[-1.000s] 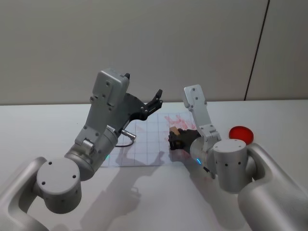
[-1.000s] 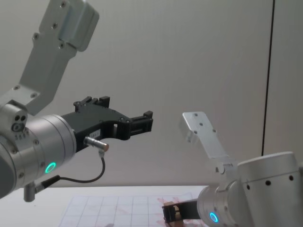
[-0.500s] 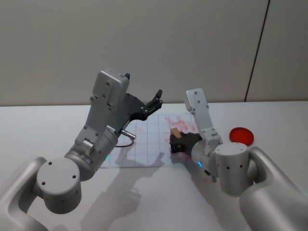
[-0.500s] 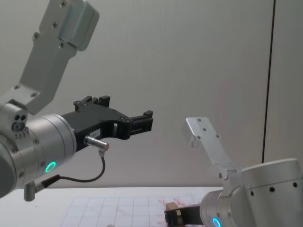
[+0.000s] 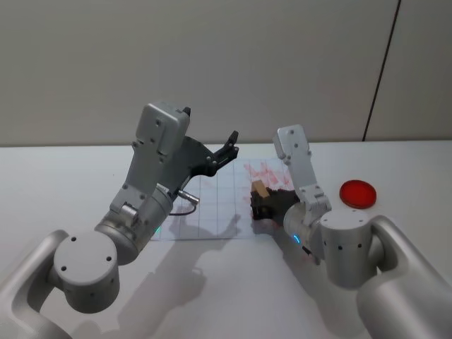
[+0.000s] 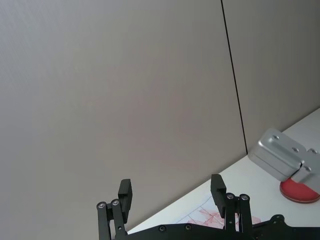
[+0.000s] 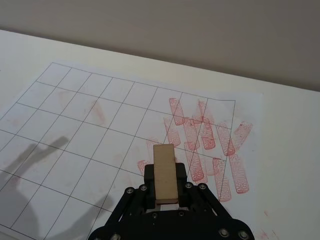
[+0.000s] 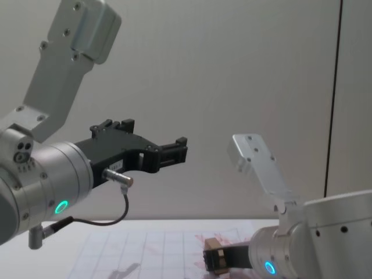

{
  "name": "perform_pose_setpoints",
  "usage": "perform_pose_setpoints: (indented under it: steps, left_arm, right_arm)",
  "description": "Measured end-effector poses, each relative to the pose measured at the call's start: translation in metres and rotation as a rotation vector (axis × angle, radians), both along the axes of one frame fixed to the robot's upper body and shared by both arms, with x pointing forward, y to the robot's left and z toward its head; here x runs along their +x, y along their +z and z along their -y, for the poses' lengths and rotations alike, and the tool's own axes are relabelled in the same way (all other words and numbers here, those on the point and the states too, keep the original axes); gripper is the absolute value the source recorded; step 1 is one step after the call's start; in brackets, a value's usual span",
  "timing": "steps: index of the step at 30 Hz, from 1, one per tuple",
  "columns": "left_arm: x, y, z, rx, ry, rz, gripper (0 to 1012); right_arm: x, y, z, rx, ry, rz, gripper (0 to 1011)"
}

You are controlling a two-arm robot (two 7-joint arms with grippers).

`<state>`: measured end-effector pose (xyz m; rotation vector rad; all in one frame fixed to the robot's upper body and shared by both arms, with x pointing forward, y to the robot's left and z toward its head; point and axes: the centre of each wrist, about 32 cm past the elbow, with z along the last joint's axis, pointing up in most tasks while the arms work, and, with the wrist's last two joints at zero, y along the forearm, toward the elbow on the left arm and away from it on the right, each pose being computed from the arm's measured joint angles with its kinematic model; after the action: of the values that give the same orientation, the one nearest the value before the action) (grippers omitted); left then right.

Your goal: Use the one hand to pick up the stamp and affix it onto the A4 paper.

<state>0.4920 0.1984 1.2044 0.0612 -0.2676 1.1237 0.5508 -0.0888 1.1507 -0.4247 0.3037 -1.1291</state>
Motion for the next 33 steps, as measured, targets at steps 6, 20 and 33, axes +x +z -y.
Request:
perform_pose_setpoints:
  steps: [6, 20, 33]
  left_arm:
    - [0.0, 0.0, 0.0, 0.0, 0.0, 0.0, 1002]
    - [0.0, 0.0, 0.0, 0.0, 0.0, 0.0, 1001]
    - [0.0, 0.0, 0.0, 0.0, 0.0, 0.0, 1001]
  right_arm:
    - [-0.002, 0.019, -0.001, 0.023, -0.001, 0.064, 216]
    - [-0.011, 0.076, 0.011, 0.064, -0.109, 0.217, 216]
    - [-0.02, 0.084, 0.042, 0.032, -0.247, 0.208, 216]
